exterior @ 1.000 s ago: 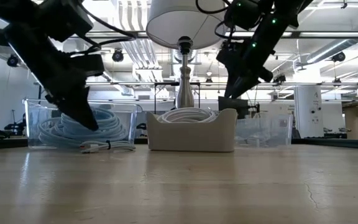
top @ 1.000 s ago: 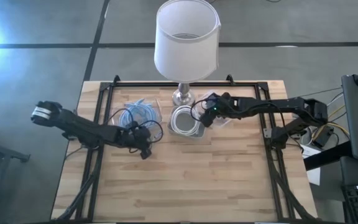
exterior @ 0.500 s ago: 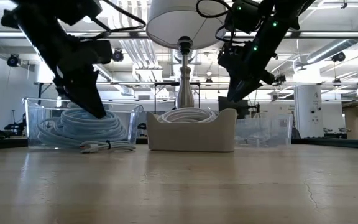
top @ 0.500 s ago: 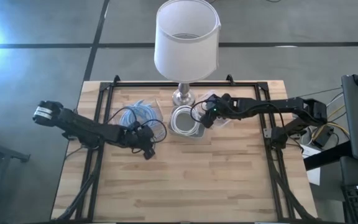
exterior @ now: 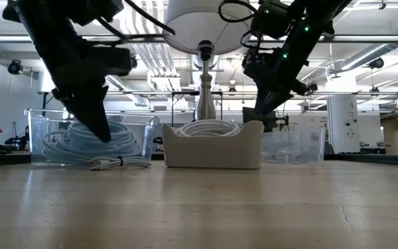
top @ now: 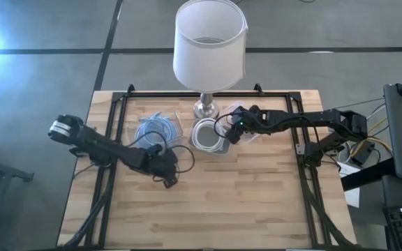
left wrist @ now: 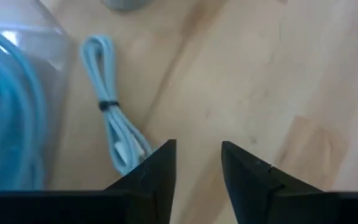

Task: Pick & Place USB Port
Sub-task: Put the blue USB cable into the right transparent bin

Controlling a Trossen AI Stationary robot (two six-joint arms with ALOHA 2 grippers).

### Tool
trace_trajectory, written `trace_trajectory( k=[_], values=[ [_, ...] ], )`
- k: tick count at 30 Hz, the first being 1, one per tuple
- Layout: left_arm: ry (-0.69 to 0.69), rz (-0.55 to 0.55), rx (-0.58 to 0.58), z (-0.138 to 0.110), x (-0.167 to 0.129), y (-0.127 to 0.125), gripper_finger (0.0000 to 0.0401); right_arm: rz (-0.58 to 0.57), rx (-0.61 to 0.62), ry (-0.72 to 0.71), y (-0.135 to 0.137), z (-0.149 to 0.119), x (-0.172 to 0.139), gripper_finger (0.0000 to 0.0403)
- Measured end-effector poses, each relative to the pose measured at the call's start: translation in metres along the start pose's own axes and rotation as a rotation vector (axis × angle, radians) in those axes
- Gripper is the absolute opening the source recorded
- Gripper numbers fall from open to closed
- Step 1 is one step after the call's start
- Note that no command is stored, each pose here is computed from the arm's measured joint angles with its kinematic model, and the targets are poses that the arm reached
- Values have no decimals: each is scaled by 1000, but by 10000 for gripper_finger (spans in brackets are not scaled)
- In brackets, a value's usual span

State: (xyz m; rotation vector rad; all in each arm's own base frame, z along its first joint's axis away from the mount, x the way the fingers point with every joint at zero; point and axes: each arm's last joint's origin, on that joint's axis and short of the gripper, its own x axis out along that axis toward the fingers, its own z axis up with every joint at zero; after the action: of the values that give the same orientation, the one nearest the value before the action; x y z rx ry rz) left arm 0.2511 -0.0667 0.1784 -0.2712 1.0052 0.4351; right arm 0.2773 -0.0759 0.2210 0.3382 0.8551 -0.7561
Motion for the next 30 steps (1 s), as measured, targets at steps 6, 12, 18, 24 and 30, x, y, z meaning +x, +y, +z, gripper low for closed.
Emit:
trace_trajectory(
  k=[6,12,18,24,30],
  values=[
    [176,156,5,3,16,-12,133,-2,-2,4,0,-2,1,146],
    [171,324,-42,7,31,-16,133,-6,-5,13,-1,-5,3,139],
    [151,347,-82,12,37,-12,133,-9,-9,22,-2,-7,4,137],
    [146,360,-54,16,38,-7,133,-9,-10,23,-2,-8,4,143],
    [146,362,-47,18,39,-5,133,-9,-17,23,-2,-8,4,145]
  ],
)
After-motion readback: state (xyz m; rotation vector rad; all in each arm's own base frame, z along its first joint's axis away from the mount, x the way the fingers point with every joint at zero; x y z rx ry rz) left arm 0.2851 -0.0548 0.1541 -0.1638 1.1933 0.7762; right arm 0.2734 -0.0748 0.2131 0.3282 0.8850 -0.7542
